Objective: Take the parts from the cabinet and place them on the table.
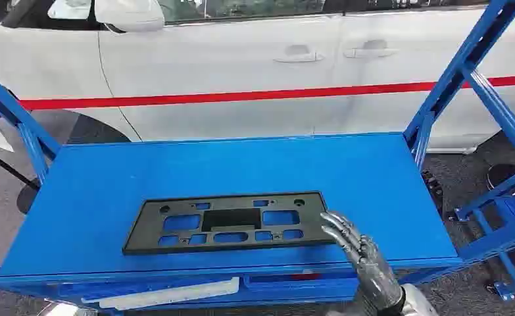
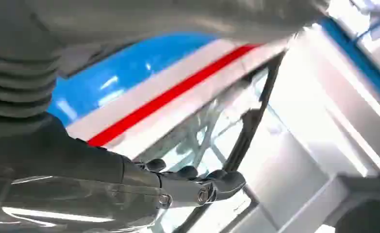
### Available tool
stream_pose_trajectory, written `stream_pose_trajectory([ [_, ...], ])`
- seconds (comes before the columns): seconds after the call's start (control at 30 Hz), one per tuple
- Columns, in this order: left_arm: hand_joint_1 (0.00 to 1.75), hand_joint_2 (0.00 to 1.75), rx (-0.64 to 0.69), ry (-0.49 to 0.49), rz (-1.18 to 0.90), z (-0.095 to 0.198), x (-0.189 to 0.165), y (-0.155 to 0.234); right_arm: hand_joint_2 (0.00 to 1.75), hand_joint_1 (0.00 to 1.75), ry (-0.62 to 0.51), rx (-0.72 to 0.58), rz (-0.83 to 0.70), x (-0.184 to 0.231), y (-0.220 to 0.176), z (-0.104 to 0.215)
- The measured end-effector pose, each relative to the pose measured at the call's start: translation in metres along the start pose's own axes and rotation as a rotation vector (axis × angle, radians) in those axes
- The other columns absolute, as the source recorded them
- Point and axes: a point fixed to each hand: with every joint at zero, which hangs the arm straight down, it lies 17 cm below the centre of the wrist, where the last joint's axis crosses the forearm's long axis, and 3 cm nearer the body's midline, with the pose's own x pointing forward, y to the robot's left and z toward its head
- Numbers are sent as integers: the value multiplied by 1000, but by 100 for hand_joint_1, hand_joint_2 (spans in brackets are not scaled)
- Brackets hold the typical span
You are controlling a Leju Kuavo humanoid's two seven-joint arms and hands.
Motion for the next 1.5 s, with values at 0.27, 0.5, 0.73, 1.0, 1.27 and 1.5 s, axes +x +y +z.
stream_pose_trajectory([
  [0.27, 0, 0, 1, 1, 0, 0, 0, 0, 175, 0, -47, 98, 0, 7, 37, -5],
  [0.5, 0, 0, 5, -7, -5, 0, 0, 0, 175, 0, -83, 138, 109, 2, 60, -13],
  [0.73, 0, 0, 6, -9, -8, 0, 1, 0, 175, 0, -89, 108, 177, 2, 78, -30],
  [1.0, 0, 0, 8, -7, -11, 0, 0, 1, 175, 0, -91, 122, 183, 2, 92, -34],
  [1.27, 0, 0, 6, -14, -21, 0, 2, -1, 175, 0, -138, 171, 277, 5, 127, -63],
  [1.5, 0, 0, -9, -13, -48, 1, 0, -4, 175, 0, -121, 209, 381, -5, 165, -72],
])
